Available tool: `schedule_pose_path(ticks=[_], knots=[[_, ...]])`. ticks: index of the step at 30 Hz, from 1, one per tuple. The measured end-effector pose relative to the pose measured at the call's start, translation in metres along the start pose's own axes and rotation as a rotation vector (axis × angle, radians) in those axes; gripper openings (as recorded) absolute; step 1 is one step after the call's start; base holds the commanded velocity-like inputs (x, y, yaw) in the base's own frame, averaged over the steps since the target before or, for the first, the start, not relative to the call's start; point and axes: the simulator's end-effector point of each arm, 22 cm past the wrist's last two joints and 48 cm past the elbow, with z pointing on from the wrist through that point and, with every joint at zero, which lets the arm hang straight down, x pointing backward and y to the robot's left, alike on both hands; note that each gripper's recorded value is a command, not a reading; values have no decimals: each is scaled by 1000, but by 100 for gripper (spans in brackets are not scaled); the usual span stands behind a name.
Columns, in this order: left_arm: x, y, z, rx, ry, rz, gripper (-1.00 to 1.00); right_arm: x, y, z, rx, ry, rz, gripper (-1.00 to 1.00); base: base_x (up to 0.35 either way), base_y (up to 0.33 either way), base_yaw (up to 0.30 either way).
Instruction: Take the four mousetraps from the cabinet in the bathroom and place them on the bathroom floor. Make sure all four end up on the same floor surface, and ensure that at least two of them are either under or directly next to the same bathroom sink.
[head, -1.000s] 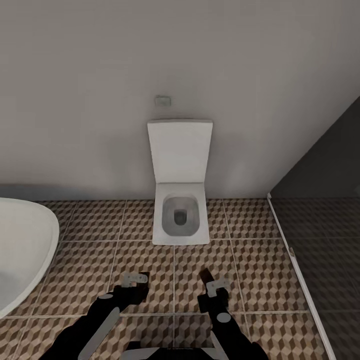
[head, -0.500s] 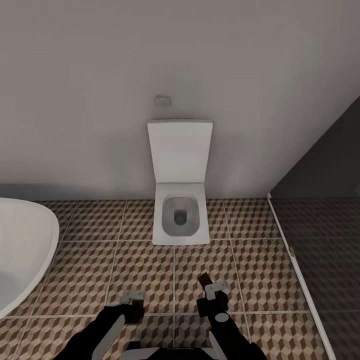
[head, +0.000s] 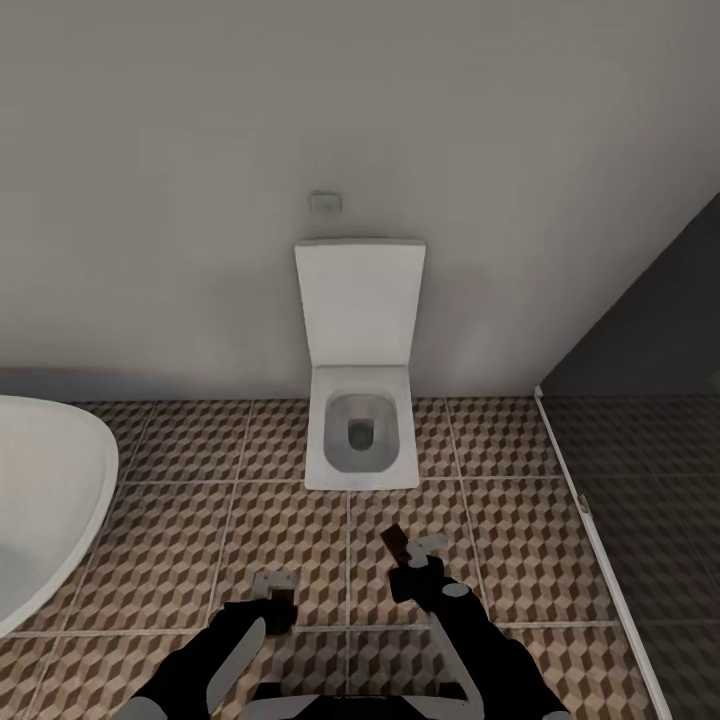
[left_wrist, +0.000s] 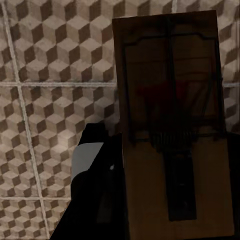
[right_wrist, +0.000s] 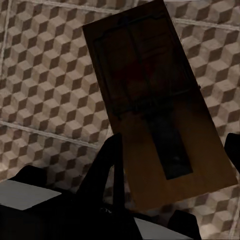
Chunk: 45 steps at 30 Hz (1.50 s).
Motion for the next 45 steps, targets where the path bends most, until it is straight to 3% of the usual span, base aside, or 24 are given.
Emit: schedule_pose_path(ticks=[4,9,13,17,22,27,29,31,35,41,45], knots=[[-20,-9,-6,23,-57,-9,-100,3,5,1,-57,9,15,-100,0,0,0],[-38,-19,-14,48,-96,-11,-100,5,0,0,-66,12,12,-100,0,0,0],[-32,-28,-19,46,-49,10,-100,7,-3,0,-62,19,13,-100,0,0,0],[-26,-35,-24,38,4,40,-100,22,0,-3,-66,107,23,-100,0,0,0],[-24,-42,-26,45,17,46,-100,19,2,-7,-68,137,27,-100,0,0,0],[-27,-67,-32,82,26,50,-100,18,0,-8,-63,138,43,-100,0,0,0],[-35,-88,-40,114,21,52,-100,17,-1,-8,-61,137,46,-100,0,0,0],[-36,-91,-41,119,19,54,-100,17,-1,-8,-61,137,47,-100,0,0,0],[-46,-95,-46,126,-6,60,-100,17,-3,-8,-59,137,49,-100,0,0,0],[-86,-106,-69,162,-109,59,-100,16,-17,-8,-38,133,90,-100,0,0,0],[-87,-100,-68,146,-116,65,-100,16,-18,-8,-36,132,97,-100,0,0,0]])
